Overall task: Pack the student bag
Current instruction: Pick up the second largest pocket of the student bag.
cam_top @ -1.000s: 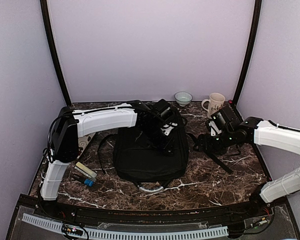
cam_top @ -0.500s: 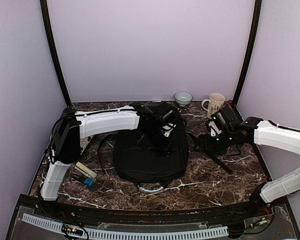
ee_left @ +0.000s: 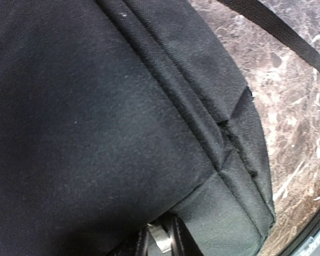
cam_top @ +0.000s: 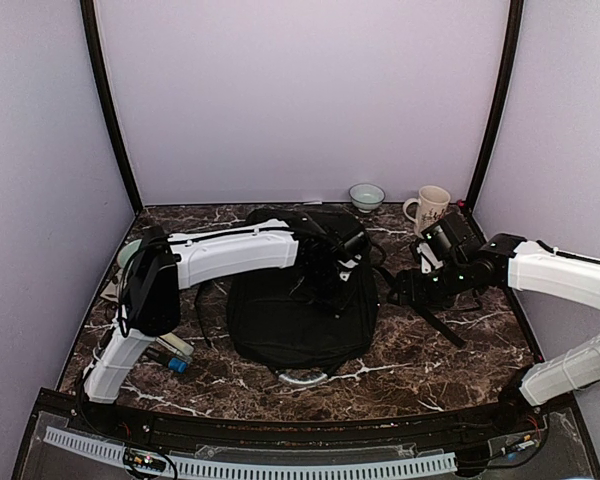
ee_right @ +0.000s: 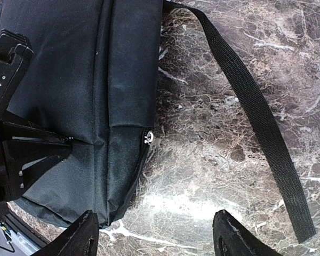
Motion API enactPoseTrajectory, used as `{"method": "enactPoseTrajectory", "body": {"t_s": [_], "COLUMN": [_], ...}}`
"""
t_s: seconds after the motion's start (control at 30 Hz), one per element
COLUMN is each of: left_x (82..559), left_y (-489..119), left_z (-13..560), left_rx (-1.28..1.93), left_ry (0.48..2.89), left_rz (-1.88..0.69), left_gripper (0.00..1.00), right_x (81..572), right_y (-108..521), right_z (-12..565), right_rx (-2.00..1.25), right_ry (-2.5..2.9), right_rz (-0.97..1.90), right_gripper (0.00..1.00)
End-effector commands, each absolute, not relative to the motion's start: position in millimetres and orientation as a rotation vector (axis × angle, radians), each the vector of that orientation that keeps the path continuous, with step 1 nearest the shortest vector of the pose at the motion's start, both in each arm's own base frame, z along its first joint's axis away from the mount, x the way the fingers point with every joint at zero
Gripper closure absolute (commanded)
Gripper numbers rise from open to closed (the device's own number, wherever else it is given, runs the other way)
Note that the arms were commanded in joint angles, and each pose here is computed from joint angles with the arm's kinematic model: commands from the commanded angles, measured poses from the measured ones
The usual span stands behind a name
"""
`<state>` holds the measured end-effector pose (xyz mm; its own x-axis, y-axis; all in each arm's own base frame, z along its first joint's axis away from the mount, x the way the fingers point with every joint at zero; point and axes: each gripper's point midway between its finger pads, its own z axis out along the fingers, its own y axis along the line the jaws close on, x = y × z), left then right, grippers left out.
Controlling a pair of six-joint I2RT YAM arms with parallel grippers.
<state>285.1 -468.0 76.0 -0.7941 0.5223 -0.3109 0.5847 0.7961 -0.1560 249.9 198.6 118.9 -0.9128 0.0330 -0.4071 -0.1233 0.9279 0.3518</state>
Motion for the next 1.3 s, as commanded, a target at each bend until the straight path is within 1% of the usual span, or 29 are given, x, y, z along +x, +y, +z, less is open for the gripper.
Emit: {"method": "enactPoseTrajectory", "body": {"t_s": [0.0, 0.13, 0.33, 0.53, 0.63, 0.8, 0.87, 1.0, 1.03, 1.17, 1.2, 1.27], "left_x": [290, 291, 294, 288, 284, 279, 278, 276, 276, 272, 271, 269], "left_y": [-445, -442, -453, -464, -465, -461, -461, -460, -460, -455, -455, -457], "left_z": [59, 58, 79, 102, 103, 92, 89, 83, 82, 73, 71, 68], "left_rx": [0.818, 0.816, 0.807, 0.814, 0.812, 0.798, 0.786, 0.774, 0.765, 0.739, 0.738, 0.739], "left_ry": [2.770, 2.768, 2.725, 2.702, 2.712, 2.750, 2.762, 2.775, 2.781, 2.812, 2.816, 2.821], "left_rz": [-0.161, -0.134, -0.214, -0.343, -0.371, -0.364, -0.371, -0.371, -0.366, -0.338, -0.333, -0.333], "left_gripper": [0.86, 1.00, 1.00, 1.00, 1.00, 1.00, 0.93, 0.76, 0.73, 0.72, 0.73, 0.79], "right_x": [253, 253, 255, 265, 271, 281, 284, 284, 284, 282, 282, 282], "right_y": [195, 195, 200, 216, 226, 238, 242, 246, 247, 246, 246, 246], "right_z": [126, 127, 130, 131, 128, 117, 113, 105, 104, 99, 98, 96], "right_rx": [-0.079, -0.089, -0.129, -0.171, -0.185, -0.185, -0.185, -0.192, -0.195, -0.205, -0.209, -0.214], "right_ry": [2.649, 2.647, 2.625, 2.574, 2.571, 2.594, 2.600, 2.620, 2.623, 2.636, 2.638, 2.643], "right_rz": [0.508, 0.505, 0.534, 0.614, 0.639, 0.662, 0.676, 0.689, 0.689, 0.685, 0.684, 0.680], "right_gripper": [0.26, 0.26, 0.25, 0.20, 0.17, 0.15, 0.15, 0.16, 0.16, 0.16, 0.16, 0.17]}}
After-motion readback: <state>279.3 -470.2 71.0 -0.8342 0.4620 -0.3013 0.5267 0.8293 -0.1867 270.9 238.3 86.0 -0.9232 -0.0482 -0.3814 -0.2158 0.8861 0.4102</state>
